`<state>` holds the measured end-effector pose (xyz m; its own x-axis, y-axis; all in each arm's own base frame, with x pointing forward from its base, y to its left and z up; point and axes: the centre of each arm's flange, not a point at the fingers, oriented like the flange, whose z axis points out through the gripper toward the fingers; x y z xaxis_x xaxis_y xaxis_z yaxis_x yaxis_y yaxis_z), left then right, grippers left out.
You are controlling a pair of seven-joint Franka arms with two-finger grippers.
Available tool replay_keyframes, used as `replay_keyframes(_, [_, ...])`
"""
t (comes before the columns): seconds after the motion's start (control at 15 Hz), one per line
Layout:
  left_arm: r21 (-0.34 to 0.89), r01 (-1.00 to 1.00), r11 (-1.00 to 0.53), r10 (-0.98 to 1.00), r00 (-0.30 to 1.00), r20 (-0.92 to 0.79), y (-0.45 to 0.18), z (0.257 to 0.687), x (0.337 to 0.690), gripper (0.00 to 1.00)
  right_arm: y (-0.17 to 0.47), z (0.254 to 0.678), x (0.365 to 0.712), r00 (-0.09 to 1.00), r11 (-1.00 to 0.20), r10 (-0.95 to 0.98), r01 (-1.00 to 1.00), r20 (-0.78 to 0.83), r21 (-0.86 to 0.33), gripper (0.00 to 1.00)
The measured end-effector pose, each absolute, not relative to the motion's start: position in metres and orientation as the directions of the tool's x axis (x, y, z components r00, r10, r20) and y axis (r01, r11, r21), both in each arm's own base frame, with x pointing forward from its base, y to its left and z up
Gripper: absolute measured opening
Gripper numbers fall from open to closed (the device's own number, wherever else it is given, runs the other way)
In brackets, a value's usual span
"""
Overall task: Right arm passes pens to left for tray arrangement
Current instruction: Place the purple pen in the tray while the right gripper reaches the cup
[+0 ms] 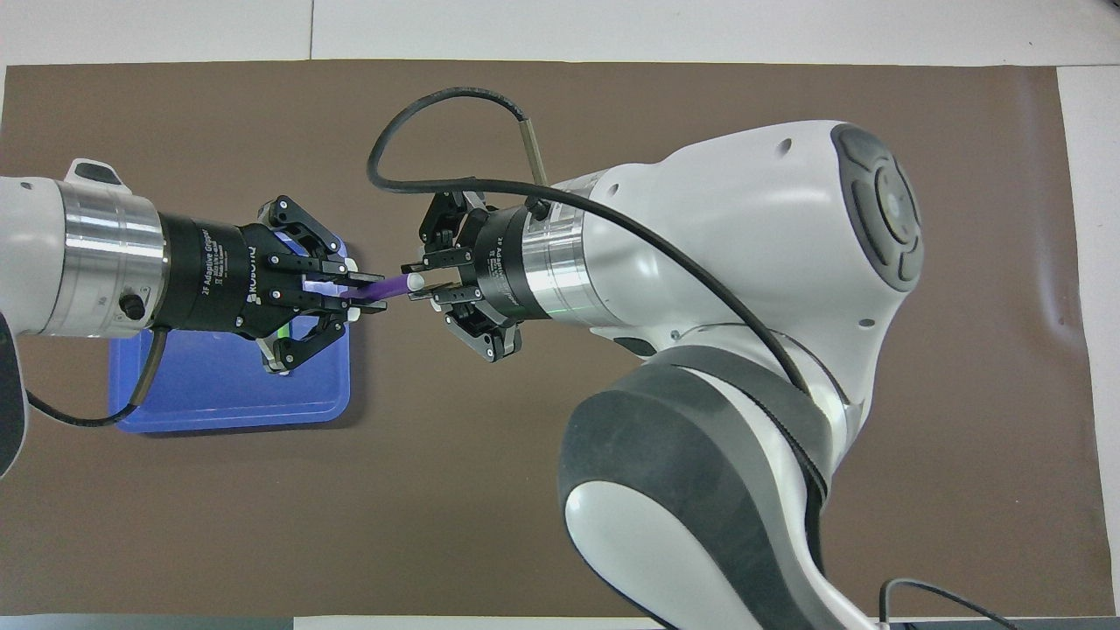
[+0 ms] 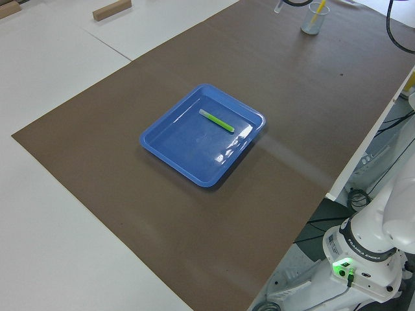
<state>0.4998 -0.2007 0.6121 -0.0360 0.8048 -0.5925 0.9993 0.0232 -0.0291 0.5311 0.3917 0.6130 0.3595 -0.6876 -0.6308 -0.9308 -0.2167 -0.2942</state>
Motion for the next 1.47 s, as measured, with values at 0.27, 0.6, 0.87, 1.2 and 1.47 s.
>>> replay_keyframes(0.27, [-0.025, 0.999, 0.029, 0.804, -0.038, -0.594, -0.199, 0.613, 0.501, 0.19, 0.385, 0.608, 0.535, 0.387, -0.25, -0.728, -0.918, -0.566, -0.307, 0.74])
replay_keyframes(0.6, [0.055, 0.997, -0.062, 0.808, 0.083, -0.583, -0.176, 0.599, 0.502, 0.19, 0.334, 0.596, 0.559, 0.423, -0.318, -0.791, -0.901, -0.441, -0.295, 1.0])
replay_keyframes(0.87, [0.159, 0.96, -0.23, 0.791, 0.28, -0.545, -0.141, 0.572, 0.493, 0.19, 0.263, 0.574, 0.576, 0.413, -0.338, -0.842, -0.906, -0.348, -0.257, 1.0])
replay_keyframes(1.2, [0.279, 0.815, -0.508, 0.703, 0.58, -0.412, -0.079, 0.544, 0.494, 0.19, 0.146, 0.536, 0.591, 0.372, -0.317, -0.886, -0.922, -0.277, -0.223, 1.0])
replay_keyframes(1.47, [0.285, 0.611, -0.738, 0.544, 0.79, -0.284, -0.045, 0.512, 0.492, 0.19, 0.094, 0.506, 0.579, 0.348, -0.307, -0.903, -0.933, -0.254, -0.186, 1.0])
